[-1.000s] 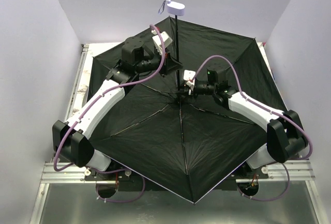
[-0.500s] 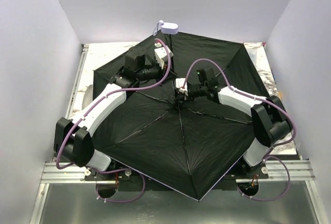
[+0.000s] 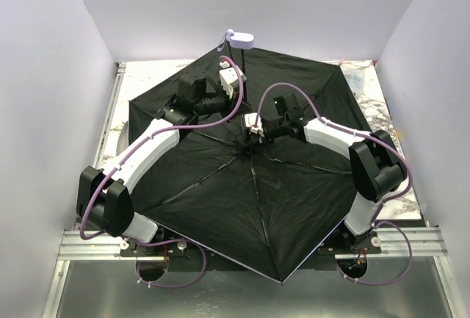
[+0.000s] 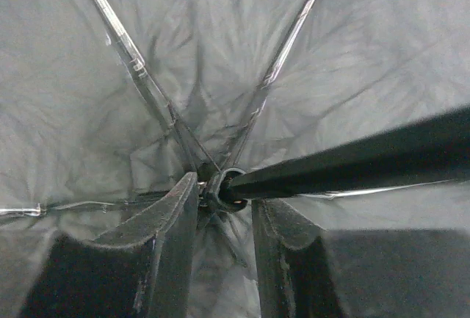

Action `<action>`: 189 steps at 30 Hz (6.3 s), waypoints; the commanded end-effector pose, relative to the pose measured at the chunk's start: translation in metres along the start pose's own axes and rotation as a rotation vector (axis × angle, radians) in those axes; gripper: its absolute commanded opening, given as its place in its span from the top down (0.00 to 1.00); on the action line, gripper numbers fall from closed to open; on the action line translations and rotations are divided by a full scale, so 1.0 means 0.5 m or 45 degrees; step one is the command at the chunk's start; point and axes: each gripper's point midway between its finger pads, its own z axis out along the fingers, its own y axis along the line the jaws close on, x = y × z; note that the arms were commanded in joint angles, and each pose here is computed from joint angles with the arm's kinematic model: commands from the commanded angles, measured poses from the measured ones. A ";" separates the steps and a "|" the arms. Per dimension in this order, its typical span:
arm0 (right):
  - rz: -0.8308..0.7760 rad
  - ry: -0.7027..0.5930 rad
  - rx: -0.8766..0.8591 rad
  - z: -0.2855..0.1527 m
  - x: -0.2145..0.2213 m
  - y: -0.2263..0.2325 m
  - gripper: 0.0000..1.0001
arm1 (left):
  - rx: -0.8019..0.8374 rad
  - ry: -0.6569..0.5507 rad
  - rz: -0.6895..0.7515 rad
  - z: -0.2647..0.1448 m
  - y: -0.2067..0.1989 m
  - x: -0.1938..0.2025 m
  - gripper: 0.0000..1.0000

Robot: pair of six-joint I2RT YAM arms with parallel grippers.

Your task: Open the umbrella

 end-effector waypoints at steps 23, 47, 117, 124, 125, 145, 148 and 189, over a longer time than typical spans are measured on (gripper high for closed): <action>0.447 -0.094 0.278 -0.089 -0.072 0.041 0.22 | 0.275 -0.549 0.489 -0.089 -0.154 -0.286 1.00; 0.377 -0.174 0.546 -0.165 -0.159 -0.048 0.15 | 0.227 -0.317 0.440 -0.021 -0.093 -0.151 1.00; 0.437 0.026 0.210 0.016 0.068 -0.017 0.84 | 0.215 -0.233 0.277 -0.023 -0.013 -0.121 1.00; 0.508 0.007 0.195 0.045 0.090 -0.015 0.84 | 0.229 -0.248 0.162 -0.041 0.013 -0.103 1.00; 0.516 0.003 0.196 0.047 0.091 -0.013 0.84 | 0.233 -0.251 0.143 -0.042 0.017 -0.100 1.00; 0.739 0.207 0.120 0.120 0.165 0.064 0.87 | 0.246 -0.346 0.084 -0.073 0.029 -0.140 1.00; 0.747 0.241 0.119 0.134 0.178 0.083 0.87 | 0.243 -0.351 0.079 -0.078 0.034 -0.144 1.00; 0.644 0.189 0.341 0.137 0.071 0.021 1.00 | 0.245 -0.299 0.102 -0.105 0.024 -0.148 0.76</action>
